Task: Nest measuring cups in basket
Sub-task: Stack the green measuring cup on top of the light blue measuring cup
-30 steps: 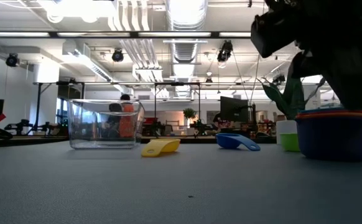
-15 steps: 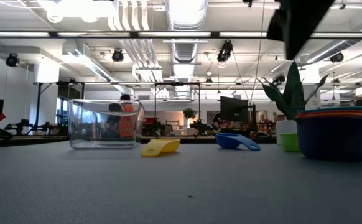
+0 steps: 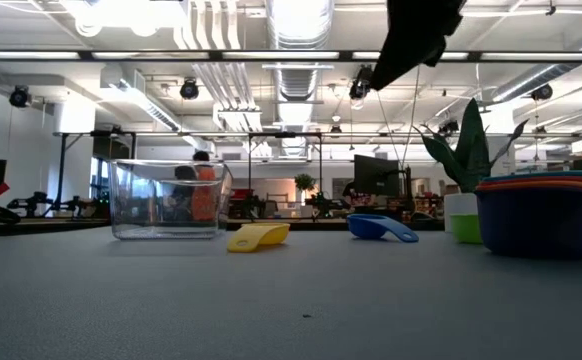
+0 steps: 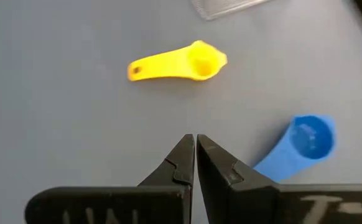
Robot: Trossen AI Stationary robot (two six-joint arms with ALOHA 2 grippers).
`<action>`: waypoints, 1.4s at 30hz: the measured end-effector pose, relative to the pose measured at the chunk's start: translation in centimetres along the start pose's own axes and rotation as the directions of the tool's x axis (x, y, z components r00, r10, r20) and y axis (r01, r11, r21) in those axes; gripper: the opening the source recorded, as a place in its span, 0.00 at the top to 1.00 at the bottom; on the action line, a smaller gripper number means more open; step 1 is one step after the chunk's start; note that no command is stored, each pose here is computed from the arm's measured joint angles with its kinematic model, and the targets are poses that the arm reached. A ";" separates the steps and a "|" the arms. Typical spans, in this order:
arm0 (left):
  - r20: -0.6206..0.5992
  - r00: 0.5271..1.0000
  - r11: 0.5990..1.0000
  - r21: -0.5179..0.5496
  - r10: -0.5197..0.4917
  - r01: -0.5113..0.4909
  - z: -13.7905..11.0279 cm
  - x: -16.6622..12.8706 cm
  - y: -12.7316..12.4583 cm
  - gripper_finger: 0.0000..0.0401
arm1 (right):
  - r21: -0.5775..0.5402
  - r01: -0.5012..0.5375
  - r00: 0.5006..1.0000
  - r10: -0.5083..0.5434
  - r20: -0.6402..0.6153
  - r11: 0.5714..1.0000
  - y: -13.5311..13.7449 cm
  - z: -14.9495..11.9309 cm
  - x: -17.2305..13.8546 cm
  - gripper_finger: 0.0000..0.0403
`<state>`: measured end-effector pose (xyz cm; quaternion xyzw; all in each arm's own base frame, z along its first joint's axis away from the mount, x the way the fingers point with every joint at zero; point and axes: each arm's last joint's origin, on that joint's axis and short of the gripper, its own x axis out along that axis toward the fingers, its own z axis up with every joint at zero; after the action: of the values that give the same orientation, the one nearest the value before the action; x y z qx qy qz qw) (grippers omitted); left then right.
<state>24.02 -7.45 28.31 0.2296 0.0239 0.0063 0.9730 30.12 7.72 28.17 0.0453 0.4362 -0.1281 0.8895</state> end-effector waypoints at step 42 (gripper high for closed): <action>-0.058 0.998 0.996 0.083 -0.027 0.032 0.4 -2.6 1.2 1.00 | 0.353 0.097 0.983 -0.035 -0.178 0.931 -6.0 -8.9 -0.4 0.98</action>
<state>21.47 -6.58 29.35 0.2695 0.0551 -0.0025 0.9614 21.52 3.75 23.19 0.2033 0.4805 -0.2312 0.8212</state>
